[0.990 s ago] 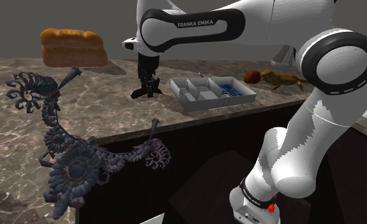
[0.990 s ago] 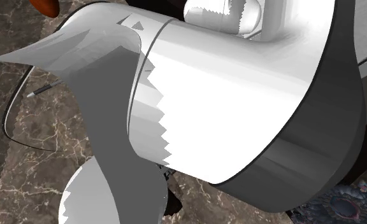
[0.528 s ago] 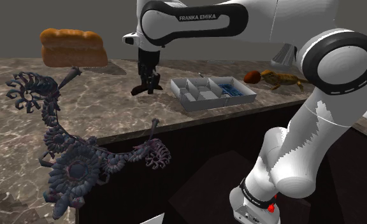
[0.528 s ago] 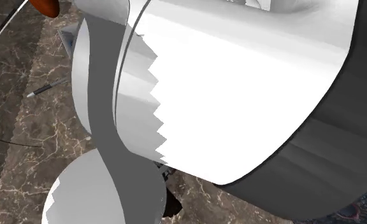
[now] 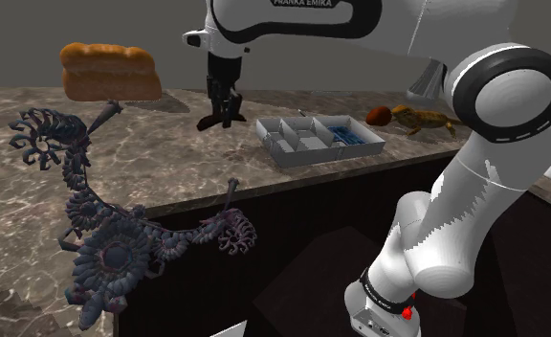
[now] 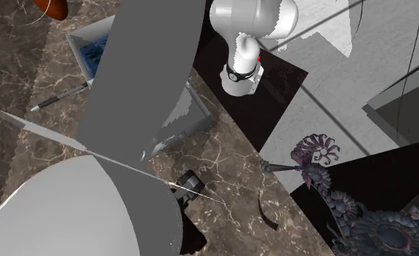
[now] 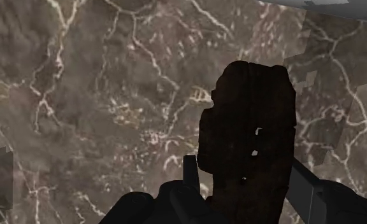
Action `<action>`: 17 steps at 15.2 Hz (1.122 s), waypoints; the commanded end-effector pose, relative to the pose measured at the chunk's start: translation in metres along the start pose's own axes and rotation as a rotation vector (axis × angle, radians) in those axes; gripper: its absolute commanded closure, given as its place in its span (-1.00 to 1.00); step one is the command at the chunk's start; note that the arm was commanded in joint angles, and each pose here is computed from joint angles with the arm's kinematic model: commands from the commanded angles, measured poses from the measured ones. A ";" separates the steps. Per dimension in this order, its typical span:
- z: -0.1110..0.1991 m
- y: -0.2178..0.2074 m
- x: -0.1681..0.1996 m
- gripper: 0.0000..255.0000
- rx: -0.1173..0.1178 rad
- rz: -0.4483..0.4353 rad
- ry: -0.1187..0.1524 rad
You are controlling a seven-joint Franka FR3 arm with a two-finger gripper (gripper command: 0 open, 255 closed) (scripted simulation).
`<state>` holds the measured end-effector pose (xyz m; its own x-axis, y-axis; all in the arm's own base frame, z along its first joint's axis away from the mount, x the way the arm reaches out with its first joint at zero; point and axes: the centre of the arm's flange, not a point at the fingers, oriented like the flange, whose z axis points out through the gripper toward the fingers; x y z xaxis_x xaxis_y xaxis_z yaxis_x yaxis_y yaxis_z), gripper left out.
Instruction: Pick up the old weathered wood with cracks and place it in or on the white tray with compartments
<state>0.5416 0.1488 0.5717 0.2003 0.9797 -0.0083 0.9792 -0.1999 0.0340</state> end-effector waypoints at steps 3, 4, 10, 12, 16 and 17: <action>-0.021 0.000 0.000 1.00 0.000 0.000 0.000; -0.027 0.000 0.000 1.00 0.000 0.000 0.000; -0.058 0.001 0.000 1.00 0.000 0.000 0.000; -0.063 -0.003 -0.012 1.00 0.000 0.000 0.000; -0.065 -0.023 -0.061 1.00 0.000 0.000 0.000; -0.065 -0.028 -0.073 1.00 0.000 0.000 0.000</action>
<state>0.5067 0.0951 0.6368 0.2010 0.9795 -0.0086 0.9791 -0.2006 0.0341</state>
